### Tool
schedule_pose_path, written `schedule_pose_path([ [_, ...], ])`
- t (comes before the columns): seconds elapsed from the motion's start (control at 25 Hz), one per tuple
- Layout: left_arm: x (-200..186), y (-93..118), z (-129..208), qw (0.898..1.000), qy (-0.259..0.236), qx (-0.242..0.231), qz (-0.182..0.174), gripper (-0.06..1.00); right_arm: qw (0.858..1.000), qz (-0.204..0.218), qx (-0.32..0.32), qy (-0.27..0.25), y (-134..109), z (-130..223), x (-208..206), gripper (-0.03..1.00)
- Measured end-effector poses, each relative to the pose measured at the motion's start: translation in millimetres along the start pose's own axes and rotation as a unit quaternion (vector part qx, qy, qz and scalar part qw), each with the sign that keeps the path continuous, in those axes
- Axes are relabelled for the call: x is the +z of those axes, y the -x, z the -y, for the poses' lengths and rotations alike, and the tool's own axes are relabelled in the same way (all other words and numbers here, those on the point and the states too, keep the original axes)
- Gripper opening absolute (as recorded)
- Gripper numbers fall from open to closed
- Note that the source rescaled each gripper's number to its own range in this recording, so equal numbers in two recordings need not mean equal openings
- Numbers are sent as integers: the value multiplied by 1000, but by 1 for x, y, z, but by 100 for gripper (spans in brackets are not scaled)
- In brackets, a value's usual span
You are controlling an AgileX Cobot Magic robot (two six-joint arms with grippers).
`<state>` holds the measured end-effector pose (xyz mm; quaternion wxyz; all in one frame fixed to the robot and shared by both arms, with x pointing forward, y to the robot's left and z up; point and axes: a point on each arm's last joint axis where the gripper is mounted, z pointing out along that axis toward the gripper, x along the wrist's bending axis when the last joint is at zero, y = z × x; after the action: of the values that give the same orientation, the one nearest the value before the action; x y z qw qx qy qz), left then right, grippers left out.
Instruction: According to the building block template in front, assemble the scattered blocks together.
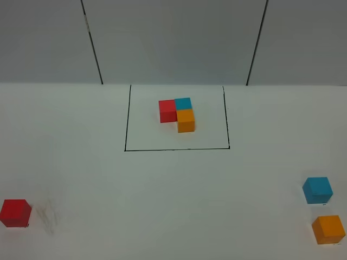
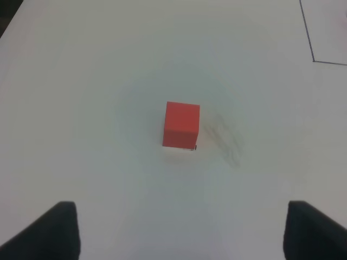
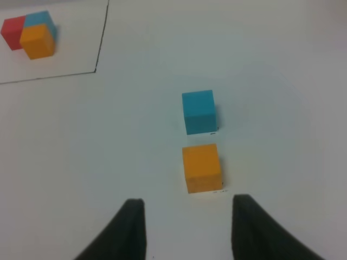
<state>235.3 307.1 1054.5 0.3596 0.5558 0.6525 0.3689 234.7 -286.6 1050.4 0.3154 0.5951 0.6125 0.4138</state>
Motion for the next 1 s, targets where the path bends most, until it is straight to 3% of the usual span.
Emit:
schedule_pose_path([
  [1.0,0,0,0,1000,0,0,0,100,1000,0,0,0,0,0,0,0],
])
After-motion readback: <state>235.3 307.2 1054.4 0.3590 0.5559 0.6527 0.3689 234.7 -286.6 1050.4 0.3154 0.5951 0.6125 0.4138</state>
